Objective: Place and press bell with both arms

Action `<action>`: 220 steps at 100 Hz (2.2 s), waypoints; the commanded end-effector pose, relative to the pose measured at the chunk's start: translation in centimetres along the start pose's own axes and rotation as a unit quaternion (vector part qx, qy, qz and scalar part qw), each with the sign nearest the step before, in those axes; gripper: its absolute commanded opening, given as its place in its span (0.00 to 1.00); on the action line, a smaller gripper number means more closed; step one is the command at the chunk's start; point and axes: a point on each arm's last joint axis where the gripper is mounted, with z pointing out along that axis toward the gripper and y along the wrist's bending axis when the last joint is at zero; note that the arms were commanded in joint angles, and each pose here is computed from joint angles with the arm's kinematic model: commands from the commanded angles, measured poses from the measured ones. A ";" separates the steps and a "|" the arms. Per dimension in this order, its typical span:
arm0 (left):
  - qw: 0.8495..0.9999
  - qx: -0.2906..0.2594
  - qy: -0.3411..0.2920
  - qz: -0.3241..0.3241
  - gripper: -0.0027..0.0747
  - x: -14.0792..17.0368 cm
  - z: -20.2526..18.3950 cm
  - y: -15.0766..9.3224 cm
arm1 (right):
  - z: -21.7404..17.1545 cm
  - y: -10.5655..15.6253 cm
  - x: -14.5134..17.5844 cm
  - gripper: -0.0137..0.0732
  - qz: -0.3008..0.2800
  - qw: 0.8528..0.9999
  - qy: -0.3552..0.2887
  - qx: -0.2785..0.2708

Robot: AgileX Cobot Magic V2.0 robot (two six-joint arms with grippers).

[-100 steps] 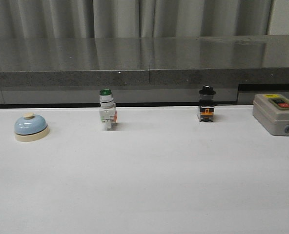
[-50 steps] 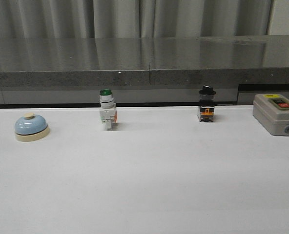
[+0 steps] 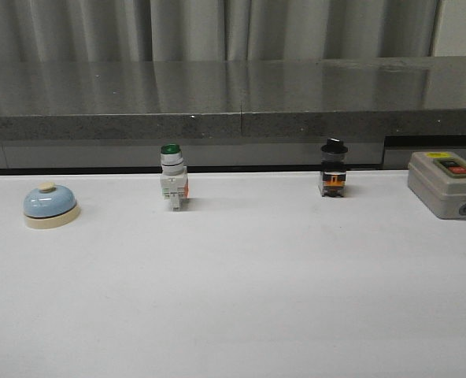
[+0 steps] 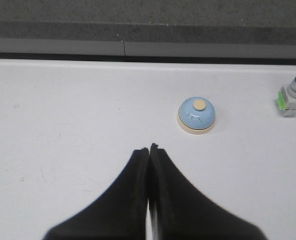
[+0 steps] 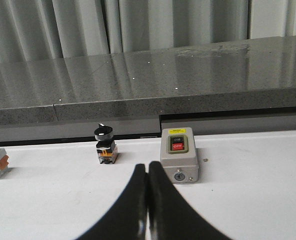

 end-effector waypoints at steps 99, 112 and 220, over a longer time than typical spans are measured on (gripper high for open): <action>0.999 0.001 0.038 -0.006 0.89 -2.6 3.5 -0.3 | -0.3 0.2 -1.6 0.08 -0.001 0.998 -0.063 -0.007; 0.999 0.024 0.040 -0.014 0.89 -2.7 3.8 -0.8 | -0.3 0.2 -1.6 0.08 -0.001 0.998 -0.063 -0.007; 0.980 0.082 0.157 0.090 0.89 -5.3 24.5 -9.1 | -0.3 0.2 -1.6 0.08 -0.001 0.998 -0.063 -0.007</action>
